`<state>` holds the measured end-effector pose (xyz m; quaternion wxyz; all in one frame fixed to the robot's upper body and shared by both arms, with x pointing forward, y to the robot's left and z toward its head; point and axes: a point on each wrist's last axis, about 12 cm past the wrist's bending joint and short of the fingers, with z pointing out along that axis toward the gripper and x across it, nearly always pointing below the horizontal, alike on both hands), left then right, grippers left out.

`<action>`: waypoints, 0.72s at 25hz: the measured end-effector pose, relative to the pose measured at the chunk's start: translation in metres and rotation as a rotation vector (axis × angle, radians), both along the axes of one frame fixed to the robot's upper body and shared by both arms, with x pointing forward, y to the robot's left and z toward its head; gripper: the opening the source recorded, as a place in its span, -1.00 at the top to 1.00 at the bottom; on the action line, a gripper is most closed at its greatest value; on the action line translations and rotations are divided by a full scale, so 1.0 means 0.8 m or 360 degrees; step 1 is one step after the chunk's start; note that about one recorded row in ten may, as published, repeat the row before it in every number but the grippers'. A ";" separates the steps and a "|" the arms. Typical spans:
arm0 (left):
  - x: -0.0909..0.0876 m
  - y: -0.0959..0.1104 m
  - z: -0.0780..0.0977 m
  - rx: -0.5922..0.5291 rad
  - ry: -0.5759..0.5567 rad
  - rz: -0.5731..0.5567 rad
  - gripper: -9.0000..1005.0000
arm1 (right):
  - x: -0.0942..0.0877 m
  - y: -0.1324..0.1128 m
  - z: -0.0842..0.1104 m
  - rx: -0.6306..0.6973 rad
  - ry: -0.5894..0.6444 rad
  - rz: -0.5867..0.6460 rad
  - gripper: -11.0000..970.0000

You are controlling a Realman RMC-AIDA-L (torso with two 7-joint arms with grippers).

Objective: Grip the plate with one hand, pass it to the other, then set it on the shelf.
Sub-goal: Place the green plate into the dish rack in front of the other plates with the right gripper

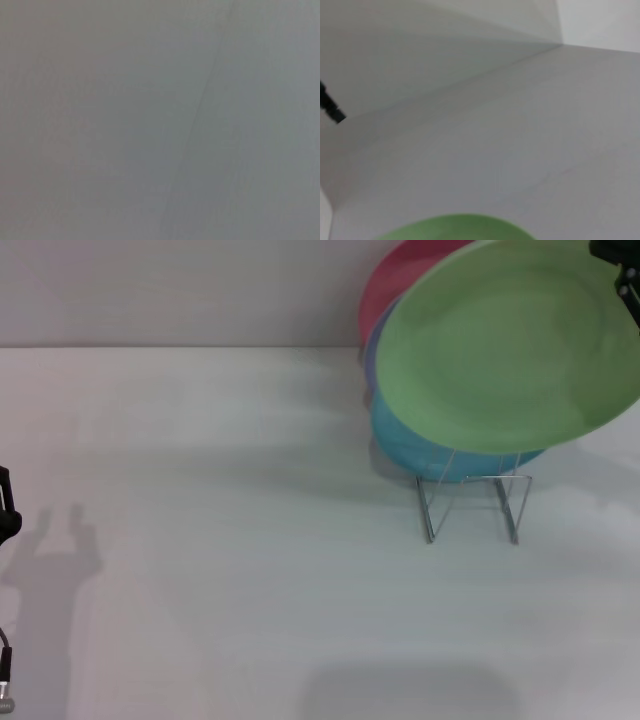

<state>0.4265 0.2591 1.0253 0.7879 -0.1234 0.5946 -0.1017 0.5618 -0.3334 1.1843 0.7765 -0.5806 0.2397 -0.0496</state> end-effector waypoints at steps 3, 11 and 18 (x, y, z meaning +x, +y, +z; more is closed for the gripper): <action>0.000 -0.002 0.000 -0.0003 0.0001 -0.0008 0.32 | 0.005 0.000 0.002 -0.0037 0.0000 -0.0015 0.94; -0.001 -0.006 0.000 -0.0017 0.0002 -0.0018 0.32 | 0.016 0.004 0.004 -0.0181 0.0037 -0.0035 0.94; -0.001 -0.007 0.000 -0.0025 0.0003 -0.0024 0.32 | 0.018 0.006 -0.001 -0.0248 0.0078 -0.0039 0.94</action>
